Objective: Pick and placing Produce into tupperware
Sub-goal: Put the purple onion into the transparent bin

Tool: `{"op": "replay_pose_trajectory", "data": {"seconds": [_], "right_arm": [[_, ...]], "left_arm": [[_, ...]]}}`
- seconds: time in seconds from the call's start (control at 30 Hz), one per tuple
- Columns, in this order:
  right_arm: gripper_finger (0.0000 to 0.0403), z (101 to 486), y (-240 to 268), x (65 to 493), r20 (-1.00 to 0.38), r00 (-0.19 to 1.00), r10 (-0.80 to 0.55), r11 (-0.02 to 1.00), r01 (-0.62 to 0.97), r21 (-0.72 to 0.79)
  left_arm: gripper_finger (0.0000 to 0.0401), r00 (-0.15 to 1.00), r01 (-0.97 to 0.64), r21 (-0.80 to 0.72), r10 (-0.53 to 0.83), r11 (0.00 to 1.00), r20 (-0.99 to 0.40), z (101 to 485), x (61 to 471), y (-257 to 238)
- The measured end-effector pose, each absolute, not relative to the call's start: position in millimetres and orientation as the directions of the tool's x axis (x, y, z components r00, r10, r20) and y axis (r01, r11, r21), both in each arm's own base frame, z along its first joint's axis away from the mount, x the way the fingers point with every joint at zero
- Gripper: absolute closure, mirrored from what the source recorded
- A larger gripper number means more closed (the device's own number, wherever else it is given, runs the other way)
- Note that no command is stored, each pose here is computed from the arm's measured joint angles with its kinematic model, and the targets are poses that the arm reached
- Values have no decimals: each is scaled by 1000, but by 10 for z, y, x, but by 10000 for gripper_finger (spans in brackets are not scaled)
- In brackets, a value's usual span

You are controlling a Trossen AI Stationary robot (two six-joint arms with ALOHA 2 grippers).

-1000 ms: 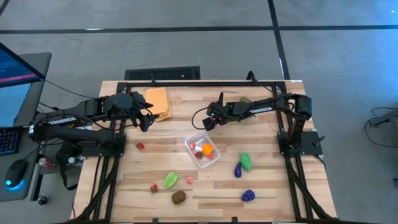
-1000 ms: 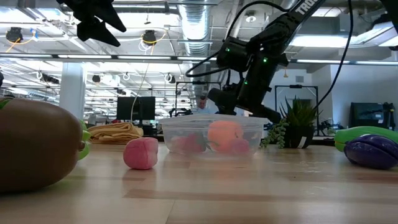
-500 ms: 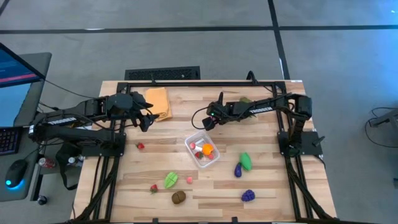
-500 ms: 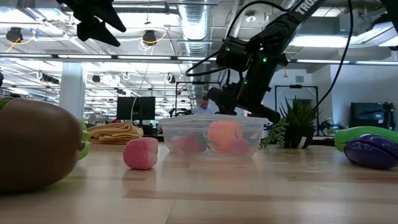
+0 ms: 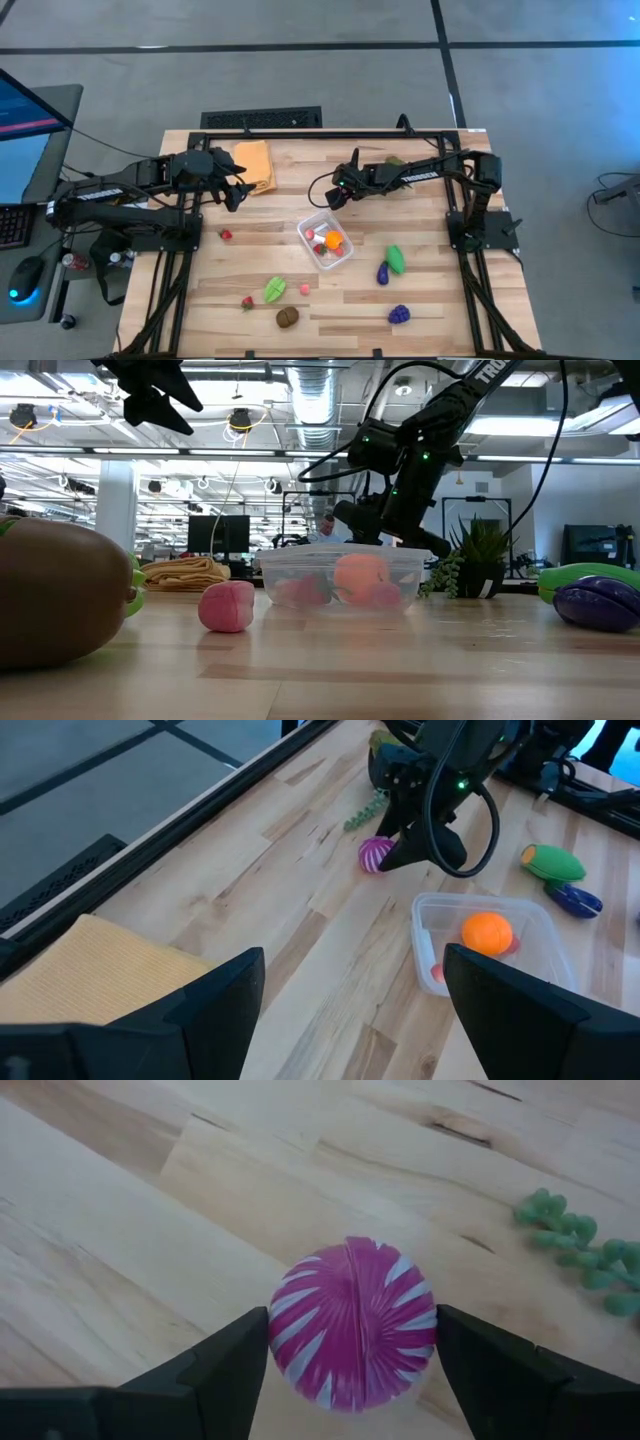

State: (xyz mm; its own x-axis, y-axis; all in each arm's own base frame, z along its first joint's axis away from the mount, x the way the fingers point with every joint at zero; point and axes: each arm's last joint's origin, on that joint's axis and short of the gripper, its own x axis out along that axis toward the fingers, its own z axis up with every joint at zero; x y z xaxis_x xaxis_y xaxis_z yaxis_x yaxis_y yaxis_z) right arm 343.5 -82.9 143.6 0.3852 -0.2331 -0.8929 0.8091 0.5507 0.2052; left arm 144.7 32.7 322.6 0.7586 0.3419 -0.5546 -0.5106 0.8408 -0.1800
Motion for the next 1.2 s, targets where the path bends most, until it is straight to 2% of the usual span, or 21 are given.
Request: {"op": "replay_pose_trajectory", "data": {"seconds": [0.6, 1.2], "right_arm": [[101, 1471, -771, 3469, -894, 394, -212, 567, 795, 216], [101, 2013, -809, 3735, -864, 447, -229, 678, 711, 188]], "left_arm": [[104, 759, -511, -180, 342, 841, -554, 3227, 1447, 327], [104, 759, -514, -187, 342, 837, -555, 3226, 1447, 327]]}}
